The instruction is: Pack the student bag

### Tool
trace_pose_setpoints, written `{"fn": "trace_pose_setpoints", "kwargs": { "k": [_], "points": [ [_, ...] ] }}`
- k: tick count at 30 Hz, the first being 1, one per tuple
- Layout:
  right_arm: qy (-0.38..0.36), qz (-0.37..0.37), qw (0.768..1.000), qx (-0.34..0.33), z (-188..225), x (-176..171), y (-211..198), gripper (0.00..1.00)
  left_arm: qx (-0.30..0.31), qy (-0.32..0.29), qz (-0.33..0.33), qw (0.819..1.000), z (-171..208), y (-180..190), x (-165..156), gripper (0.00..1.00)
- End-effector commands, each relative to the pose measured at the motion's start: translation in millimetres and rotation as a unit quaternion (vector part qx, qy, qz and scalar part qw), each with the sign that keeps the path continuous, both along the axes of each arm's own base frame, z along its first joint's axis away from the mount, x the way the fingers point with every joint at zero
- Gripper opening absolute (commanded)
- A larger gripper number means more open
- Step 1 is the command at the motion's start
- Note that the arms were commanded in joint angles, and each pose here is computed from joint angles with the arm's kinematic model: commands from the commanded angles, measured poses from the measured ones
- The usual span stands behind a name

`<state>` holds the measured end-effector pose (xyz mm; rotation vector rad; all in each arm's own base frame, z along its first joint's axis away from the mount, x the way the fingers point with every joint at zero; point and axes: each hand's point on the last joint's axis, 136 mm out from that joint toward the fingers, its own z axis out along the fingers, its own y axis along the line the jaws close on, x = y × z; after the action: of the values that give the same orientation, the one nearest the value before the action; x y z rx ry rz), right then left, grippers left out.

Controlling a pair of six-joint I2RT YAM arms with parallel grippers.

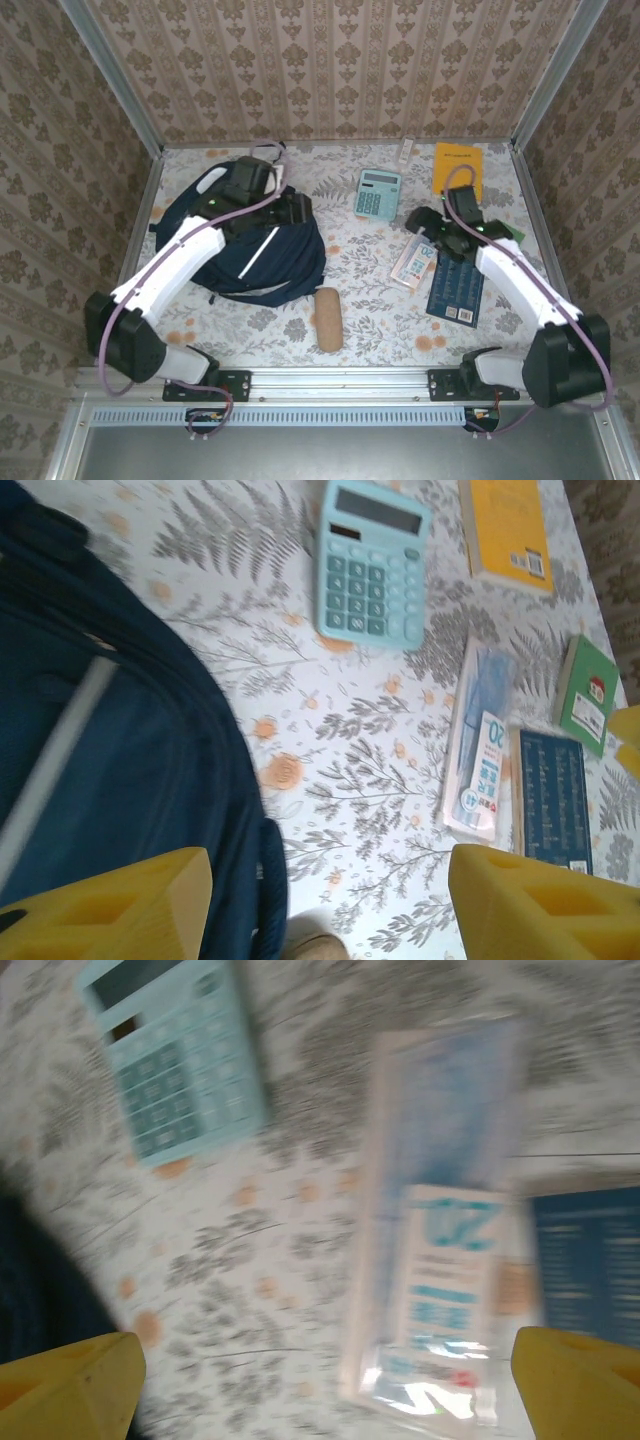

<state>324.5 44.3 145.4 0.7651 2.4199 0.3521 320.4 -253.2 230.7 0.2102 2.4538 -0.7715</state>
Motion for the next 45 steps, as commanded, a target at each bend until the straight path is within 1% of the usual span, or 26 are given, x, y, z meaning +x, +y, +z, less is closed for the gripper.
{"fn": "trace_pose_setpoints", "kwargs": {
  "k": [1, 5, 9, 11, 13, 14, 17, 22, 27, 31, 38, 39, 40, 43, 44, 45],
  "points": [
    [0.053, -0.062, 0.995, -0.057, -21.0, -45.1, -52.6, 0.98, -0.017, -0.015, -0.013, 1.000, 9.4, -28.7, 6.6, 0.70],
    [0.067, -0.114, 0.990, -0.041, -39.3, -74.3, -82.2, 0.99, -0.017, -0.007, -0.038, 0.999, -0.2, -57.6, 2.0, 0.73],
    [0.080, -0.129, 0.988, -0.027, -61.4, -81.4, -94.2, 1.00, -0.015, 0.004, -0.058, 0.998, -11.3, -77.6, -3.8, 0.76],
    [0.093, -0.135, 0.986, -0.008, -72.9, -79.0, -97.5, 1.00, -0.013, 0.010, -0.067, 0.998, -16.6, -84.4, -8.1, 0.77],
    [0.105, -0.134, 0.985, 0.027, -83.5, -72.5, -96.7, 1.00, -0.011, 0.015, -0.075, 0.997, -20.7, -90.2, -13.0, 0.78],
    [0.097, -0.129, 0.986, 0.038, -84.9, -63.8, -97.0, 0.99, -0.010, 0.017, -0.076, 0.997, -22.7, -91.5, -14.5, 0.78],
    [0.100, -0.107, 0.988, 0.052, -91.3, -48.0, -94.2, 1.00, -0.009, 0.022, -0.077, 0.997, -27.0, -93.2, -18.6, 0.78],
    [0.114, -0.068, 0.986, 0.104, -104.4, -37.3, -75.1, 0.99, -0.005, 0.025, -0.075, 0.997, -31.3, -89.6, -23.7, 0.77],
    [0.124, -0.049, 0.982, 0.133, -111.1, -42.0, -43.1, 1.00, -0.001, 0.028, -0.074, 0.997, -36.2, -86.1, -27.4, 0.77],
    [0.127, -0.038, 0.981, 0.142, -111.7, -45.2, -12.7, 0.99, 0.007, 0.036, -0.076, 0.996, -45.0, -86.6, -28.9, 0.77],
    [0.110, -0.004, 0.981, 0.157, -102.6, -36.4, 30.1, 1.00, 0.012, 0.056, -0.092, 0.994, -60.5, -99.3, -35.4, 0.74],
    [0.109, 0.006, 0.982, 0.156, -101.4, -35.0, 35.6, 1.00, 0.012, 0.058, -0.097, 0.994, -62.6, -102.8, -37.1, 0.73],
    [0.111, 0.013, 0.982, 0.152, -101.5, -34.8, 38.7, 1.00, 0.010, 0.061, -0.102, 0.993, -65.2, -107.7, -38.6, 0.70],
    [0.118, 0.016, 0.984, 0.135, -104.0, -37.2, 35.7, 0.99, 0.004, 0.071, -0.126, 0.990, -71.9, -126.4, -44.2, 0.63],
    [0.119, 0.017, 0.984, 0.128, -104.6, -39.0, 33.8, 0.99, 0.005, 0.073, -0.135, 0.988, -74.8, -132.7, -46.5, 0.60],
    [0.119, 0.018, 0.985, 0.123, -103.8, -40.7, 32.5, 0.99, 0.005, 0.076, -0.145, 0.986, -77.7, -140.3, -49.2, 0.55]
  ]
}}
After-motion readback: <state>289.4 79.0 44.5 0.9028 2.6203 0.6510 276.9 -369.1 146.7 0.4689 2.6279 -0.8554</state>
